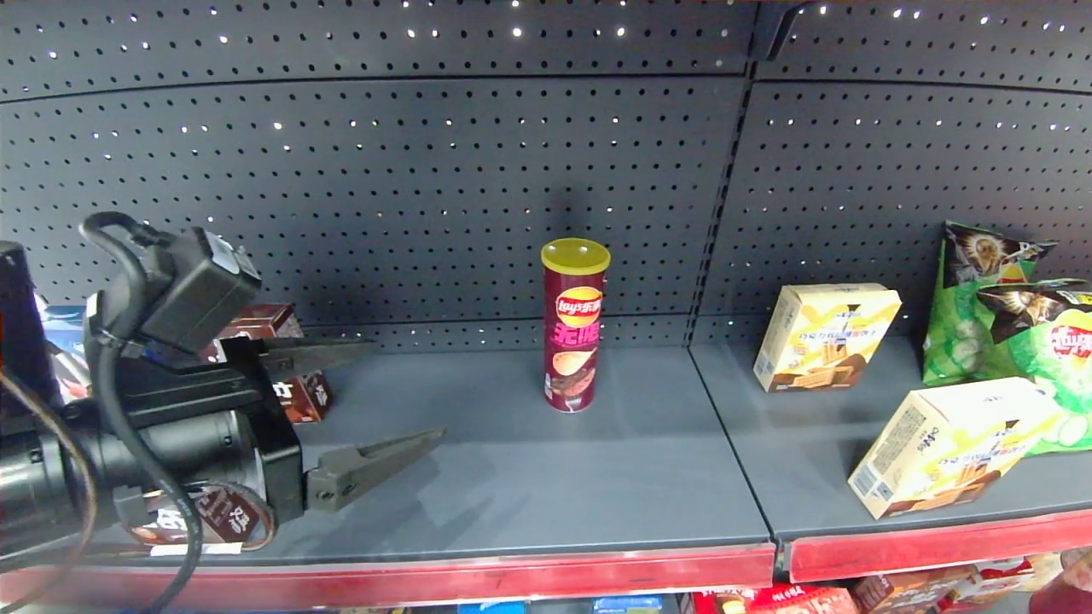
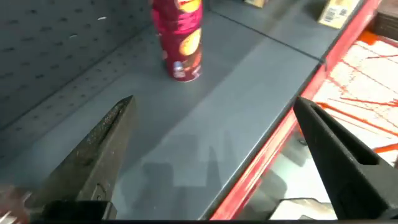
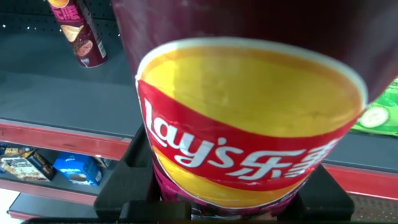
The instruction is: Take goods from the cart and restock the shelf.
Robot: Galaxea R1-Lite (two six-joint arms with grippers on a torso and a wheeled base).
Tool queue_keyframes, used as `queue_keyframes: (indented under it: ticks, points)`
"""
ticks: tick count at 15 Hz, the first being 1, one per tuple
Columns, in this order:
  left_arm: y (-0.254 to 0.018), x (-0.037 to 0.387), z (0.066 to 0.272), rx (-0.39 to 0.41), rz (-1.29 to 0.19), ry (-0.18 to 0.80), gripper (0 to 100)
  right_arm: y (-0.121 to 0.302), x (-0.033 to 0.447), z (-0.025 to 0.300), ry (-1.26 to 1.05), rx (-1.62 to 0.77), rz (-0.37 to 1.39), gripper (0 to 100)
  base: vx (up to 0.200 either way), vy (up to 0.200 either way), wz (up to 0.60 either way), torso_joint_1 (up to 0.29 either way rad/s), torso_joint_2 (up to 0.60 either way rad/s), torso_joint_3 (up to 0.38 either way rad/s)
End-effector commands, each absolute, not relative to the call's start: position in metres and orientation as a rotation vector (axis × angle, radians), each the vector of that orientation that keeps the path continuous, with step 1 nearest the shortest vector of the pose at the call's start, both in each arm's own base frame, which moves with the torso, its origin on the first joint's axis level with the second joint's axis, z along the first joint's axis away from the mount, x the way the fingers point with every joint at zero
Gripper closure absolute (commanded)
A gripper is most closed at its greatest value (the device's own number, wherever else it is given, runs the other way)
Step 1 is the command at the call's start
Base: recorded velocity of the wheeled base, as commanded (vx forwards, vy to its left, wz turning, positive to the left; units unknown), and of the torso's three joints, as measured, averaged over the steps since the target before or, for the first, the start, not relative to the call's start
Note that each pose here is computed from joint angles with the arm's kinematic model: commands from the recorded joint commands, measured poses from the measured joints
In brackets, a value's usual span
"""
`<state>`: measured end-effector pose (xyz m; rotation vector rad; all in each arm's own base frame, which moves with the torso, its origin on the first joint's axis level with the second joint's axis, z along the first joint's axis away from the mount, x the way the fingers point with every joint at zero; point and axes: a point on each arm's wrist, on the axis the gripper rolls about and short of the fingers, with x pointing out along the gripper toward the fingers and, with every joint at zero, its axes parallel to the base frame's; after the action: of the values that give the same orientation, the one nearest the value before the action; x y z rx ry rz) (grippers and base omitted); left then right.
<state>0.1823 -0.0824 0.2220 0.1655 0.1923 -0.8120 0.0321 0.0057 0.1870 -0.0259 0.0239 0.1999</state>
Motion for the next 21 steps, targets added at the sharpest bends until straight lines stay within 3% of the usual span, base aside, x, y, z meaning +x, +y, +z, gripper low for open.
queue_keyframes:
  ticks: [1,4,7,10,13,16,21]
  points:
    - [-0.092,0.198,0.208,0.157,-0.863,0.248,0,0.006,0.031,0.187,0.017,-0.026,0.203,100,0.000,0.000,0.00,0.000,0.00,0.000]
    - [-0.101,0.207,0.200,0.151,-0.919,0.280,0,0.006,0.033,0.189,0.019,-0.026,0.203,100,0.000,0.000,0.00,0.000,0.00,0.000]
    - [-0.114,0.240,0.205,0.127,-0.943,0.234,0,0.006,0.031,0.188,0.017,-0.026,0.203,100,0.000,0.000,0.00,0.000,0.00,0.000]
    - [-0.123,0.264,0.197,0.120,-0.938,0.234,0,0.006,0.034,0.190,0.022,-0.027,0.203,100,0.000,0.000,0.00,0.000,0.00,0.000]
    - [-0.120,0.281,0.189,0.115,-0.910,0.258,0,0.006,0.034,0.189,0.023,-0.027,0.201,100,0.000,0.000,0.00,0.000,0.00,0.000]
    - [-0.115,0.308,0.176,0.113,-0.872,0.219,0,0.006,0.033,0.188,0.025,-0.027,0.198,100,0.000,0.000,0.00,0.000,0.00,0.000]
    - [-0.118,0.334,0.155,0.086,-0.974,0.178,0,0.006,0.033,0.188,0.025,-0.027,0.197,100,0.000,0.000,0.00,0.000,0.00,0.000]
